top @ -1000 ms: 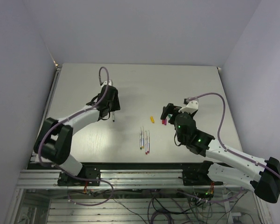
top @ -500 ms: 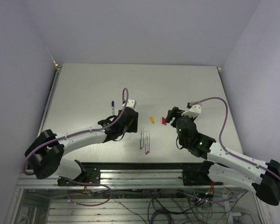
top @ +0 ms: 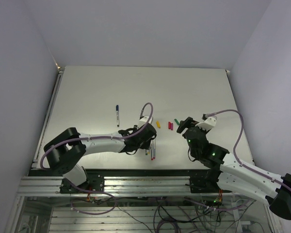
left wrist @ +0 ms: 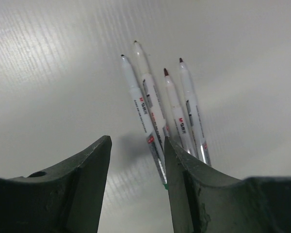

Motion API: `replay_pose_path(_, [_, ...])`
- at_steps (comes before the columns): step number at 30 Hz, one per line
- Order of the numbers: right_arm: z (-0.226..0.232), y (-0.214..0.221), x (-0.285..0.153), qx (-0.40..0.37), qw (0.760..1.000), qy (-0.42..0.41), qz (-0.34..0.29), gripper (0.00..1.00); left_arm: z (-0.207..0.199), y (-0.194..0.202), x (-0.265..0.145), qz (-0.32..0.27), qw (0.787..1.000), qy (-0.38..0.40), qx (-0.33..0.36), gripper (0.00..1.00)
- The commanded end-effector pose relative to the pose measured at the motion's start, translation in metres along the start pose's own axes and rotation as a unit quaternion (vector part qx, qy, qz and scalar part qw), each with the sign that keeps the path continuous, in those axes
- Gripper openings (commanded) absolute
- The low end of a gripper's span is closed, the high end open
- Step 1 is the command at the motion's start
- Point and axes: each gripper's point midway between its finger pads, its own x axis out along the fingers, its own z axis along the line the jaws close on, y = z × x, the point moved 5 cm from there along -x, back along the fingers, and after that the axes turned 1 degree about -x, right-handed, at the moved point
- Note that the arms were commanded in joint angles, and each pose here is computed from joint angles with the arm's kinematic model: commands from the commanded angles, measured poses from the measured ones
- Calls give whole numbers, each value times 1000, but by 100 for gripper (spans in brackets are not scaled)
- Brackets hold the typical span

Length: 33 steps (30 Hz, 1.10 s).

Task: Insert the pens into the pen caps

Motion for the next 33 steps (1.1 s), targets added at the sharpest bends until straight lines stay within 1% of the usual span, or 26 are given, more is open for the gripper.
replay_pose_path(1, [-13, 7, -1, 20, 999, 25, -2, 72, -14, -5, -5, -12, 1000, -16, -4, 58])
replay_pose_path(9, [-16, 10, 0, -3, 999, 36, 6, 72, -25, 1, -4, -8, 1000, -3, -20, 57])
replay_pose_path(16, [-20, 15, -1, 3, 999, 44, 12, 70, -34, 8, -1, 6, 1000, -16, -1, 57])
replay_pose_path(26, [-19, 22, 0, 2, 999, 42, 25, 69, -32, 21, 3, 21, 1000, -22, 1, 56])
replay_pose_path(33, [-17, 31, 2, 4, 999, 31, 36, 68, -24, 20, 0, 10, 999, -40, -9, 55])
